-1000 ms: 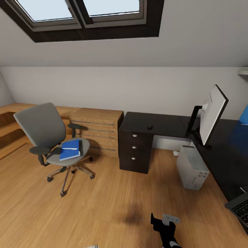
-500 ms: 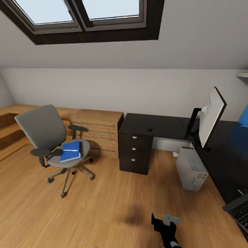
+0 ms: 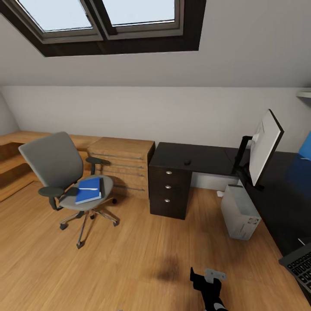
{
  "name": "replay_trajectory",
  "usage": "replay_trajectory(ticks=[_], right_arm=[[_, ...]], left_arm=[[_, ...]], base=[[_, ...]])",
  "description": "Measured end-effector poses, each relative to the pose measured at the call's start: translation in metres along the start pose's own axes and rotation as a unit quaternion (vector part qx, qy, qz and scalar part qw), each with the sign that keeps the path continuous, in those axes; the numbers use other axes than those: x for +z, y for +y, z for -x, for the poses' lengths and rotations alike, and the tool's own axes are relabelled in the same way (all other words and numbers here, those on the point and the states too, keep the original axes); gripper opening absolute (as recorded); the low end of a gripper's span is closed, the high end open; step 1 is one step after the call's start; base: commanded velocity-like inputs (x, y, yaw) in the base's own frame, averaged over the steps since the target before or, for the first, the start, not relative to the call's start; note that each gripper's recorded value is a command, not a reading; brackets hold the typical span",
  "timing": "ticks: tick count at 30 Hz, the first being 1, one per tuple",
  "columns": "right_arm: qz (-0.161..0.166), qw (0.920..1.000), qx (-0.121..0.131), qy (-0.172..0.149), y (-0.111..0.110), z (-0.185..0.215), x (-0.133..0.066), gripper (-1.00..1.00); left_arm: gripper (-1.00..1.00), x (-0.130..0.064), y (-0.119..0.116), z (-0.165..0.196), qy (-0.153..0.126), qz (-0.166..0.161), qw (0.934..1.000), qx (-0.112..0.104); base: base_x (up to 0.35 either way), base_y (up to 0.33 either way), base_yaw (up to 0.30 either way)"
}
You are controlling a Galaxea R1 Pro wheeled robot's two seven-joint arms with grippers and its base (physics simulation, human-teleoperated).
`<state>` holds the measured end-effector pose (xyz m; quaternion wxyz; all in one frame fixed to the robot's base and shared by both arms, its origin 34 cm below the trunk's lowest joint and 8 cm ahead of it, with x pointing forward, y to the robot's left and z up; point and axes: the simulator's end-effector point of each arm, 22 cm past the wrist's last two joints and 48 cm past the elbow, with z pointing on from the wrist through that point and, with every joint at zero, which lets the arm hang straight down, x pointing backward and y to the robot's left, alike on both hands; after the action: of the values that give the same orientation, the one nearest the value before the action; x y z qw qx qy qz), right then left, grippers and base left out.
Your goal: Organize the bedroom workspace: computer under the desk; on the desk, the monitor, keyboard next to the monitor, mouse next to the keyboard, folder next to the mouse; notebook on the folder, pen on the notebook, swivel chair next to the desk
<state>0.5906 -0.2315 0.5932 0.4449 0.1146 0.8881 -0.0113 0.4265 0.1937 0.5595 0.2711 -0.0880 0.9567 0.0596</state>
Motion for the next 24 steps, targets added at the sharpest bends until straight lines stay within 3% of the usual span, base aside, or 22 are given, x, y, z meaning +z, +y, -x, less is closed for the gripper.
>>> replay_trajectory(ticks=[9,24], right_arm=[[0.0,1.0,-0.001,0.0,-0.0005,0.0001,0.0001,1.0],[0.003,1.0,-0.001,0.005,0.0018,-0.0065,-0.0026,1.0]], left_arm=[[1.0,0.0001,-0.0003,-0.0003,0.0,-0.001,1.0,0.0],[1.0,0.0001,-0.0002,-0.0009,0.001,-0.001,1.0,0.0]], base=[[0.0,0.0,-0.165],[0.0,0.0,-0.016]])
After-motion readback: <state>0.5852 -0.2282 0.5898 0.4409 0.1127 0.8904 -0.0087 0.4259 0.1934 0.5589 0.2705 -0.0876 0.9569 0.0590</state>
